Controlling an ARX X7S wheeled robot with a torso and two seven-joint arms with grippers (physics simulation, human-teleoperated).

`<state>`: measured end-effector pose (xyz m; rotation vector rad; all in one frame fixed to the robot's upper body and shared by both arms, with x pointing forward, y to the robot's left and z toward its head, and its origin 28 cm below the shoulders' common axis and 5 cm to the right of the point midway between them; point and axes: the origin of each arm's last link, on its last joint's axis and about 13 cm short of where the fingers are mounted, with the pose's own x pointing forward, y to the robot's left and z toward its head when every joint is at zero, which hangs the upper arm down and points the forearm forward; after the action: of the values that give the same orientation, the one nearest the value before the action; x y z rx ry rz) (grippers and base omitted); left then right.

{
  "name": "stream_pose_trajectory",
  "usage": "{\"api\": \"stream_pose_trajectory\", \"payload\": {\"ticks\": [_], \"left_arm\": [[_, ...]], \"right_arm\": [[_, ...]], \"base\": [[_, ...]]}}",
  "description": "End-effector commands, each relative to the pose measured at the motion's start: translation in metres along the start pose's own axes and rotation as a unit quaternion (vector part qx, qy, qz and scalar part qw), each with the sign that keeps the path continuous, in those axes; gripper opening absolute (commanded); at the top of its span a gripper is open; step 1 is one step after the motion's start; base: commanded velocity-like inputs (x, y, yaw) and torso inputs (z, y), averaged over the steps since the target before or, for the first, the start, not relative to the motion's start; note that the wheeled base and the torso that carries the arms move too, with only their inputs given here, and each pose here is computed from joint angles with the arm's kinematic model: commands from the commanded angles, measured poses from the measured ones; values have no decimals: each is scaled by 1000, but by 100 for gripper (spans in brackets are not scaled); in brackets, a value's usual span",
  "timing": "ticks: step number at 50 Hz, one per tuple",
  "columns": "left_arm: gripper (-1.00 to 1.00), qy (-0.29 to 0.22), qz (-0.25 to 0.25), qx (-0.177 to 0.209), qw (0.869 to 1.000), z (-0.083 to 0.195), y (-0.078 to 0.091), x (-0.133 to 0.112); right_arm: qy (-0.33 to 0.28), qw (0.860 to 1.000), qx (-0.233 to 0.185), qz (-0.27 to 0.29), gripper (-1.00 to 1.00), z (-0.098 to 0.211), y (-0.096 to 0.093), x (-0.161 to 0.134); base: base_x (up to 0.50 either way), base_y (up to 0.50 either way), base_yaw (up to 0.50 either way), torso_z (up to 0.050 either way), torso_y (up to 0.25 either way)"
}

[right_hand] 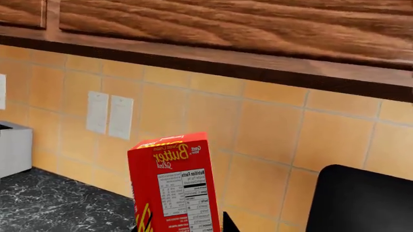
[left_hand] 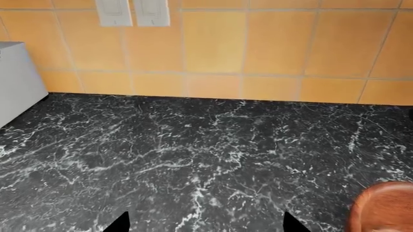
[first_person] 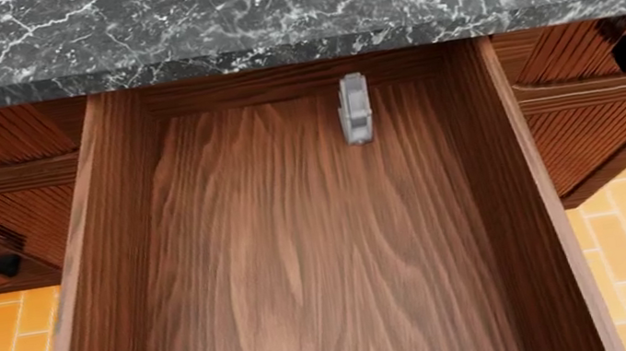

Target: Place the bar in the bowl and close the drawer.

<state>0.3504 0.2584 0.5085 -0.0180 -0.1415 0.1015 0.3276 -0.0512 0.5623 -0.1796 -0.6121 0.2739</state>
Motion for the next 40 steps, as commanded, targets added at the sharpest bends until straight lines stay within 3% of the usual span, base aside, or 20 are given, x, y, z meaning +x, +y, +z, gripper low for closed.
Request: {"api": "stream_pose_trajectory", "payload": {"ticks": [1, 6, 27, 28, 40], "left_arm": [[100, 1, 0, 3, 1000, 0, 0, 0], [100, 1, 0, 1, 1000, -1, 1, 0], [100, -1, 4, -5, 1000, 3, 3, -2], [100, -1, 4, -4, 1000, 2, 3, -2], [100, -2, 3, -4, 1000, 2, 4, -1]], "right_arm": [[-17, 1000, -15, -1, -100, 12, 0, -1], [-18, 1000, -20, -1, -100, 14, 0, -2], [-8, 999, -30, -6, -100, 13, 1, -2], [-8, 999, -31, -7, 100, 13, 1, -2], [-8, 999, -32, -16, 100, 11, 0, -2]], "base": [[0, 0, 0, 0, -250], [0, 0, 0, 0, -225], [0, 0, 0, 0, -1], [0, 0, 0, 0, 0], [0, 0, 0, 0, 0]]}}
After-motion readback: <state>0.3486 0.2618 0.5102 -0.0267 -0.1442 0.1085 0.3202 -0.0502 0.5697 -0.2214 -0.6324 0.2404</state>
